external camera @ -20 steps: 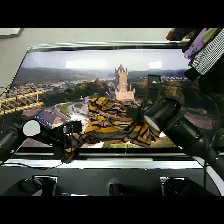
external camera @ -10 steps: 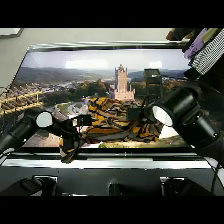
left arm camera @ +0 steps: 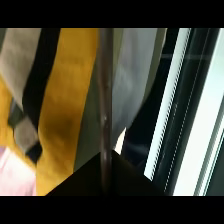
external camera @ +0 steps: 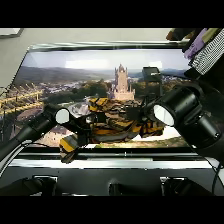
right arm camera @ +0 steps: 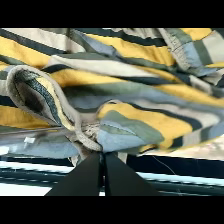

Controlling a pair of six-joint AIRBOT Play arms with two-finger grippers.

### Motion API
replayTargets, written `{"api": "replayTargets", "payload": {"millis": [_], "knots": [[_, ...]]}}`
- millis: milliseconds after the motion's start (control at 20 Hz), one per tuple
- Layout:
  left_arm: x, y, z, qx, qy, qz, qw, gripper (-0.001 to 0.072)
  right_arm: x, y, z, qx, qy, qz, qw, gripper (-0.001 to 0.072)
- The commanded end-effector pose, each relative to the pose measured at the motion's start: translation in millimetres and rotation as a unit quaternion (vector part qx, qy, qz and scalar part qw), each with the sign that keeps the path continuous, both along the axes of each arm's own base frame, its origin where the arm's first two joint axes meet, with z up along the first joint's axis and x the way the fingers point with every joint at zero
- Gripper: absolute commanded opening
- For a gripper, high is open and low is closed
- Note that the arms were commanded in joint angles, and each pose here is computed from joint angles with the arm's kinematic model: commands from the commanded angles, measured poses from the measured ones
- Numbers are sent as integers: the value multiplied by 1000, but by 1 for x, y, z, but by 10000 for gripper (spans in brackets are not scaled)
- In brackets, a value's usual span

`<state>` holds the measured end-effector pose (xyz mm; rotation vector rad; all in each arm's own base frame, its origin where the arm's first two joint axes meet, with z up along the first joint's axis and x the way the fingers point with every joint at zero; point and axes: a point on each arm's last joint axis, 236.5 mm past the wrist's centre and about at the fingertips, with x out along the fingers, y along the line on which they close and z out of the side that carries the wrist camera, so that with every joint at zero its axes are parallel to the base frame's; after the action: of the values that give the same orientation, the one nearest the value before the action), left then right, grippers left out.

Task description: Fold the clothes and pants, and hang the long-sleeved shirts on hangers.

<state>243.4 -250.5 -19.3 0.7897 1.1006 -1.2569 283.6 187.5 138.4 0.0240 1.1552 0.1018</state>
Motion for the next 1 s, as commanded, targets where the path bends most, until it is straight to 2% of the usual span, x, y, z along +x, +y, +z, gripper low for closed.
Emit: {"api": "replayTargets", "payload": {"millis": [0,200,500,700,750,850,900,950], "knots": [[7,-26,6,-49,-2,27,998,17,2,2,1,3,-4,2,1000,20],[12,-42,12,-85,-3,44,995,18,2,4,1,7,-5,4,1000,21],[12,-42,12,-85,-4,44,995,17,9,31,9,60,-24,25,998,23],[12,-42,12,-85,-3,44,995,17,9,34,10,63,-27,34,997,23],[12,-42,12,-85,-4,44,995,18,8,33,11,60,-29,39,997,72],[12,-42,12,-85,-4,44,995,17,6,26,17,57,-36,36,997,372],[12,-42,12,-85,-4,44,995,17,4,19,22,52,-41,33,997,427],[13,-42,12,-85,-4,44,995,18,1,10,28,44,-48,28,997,426]]}}
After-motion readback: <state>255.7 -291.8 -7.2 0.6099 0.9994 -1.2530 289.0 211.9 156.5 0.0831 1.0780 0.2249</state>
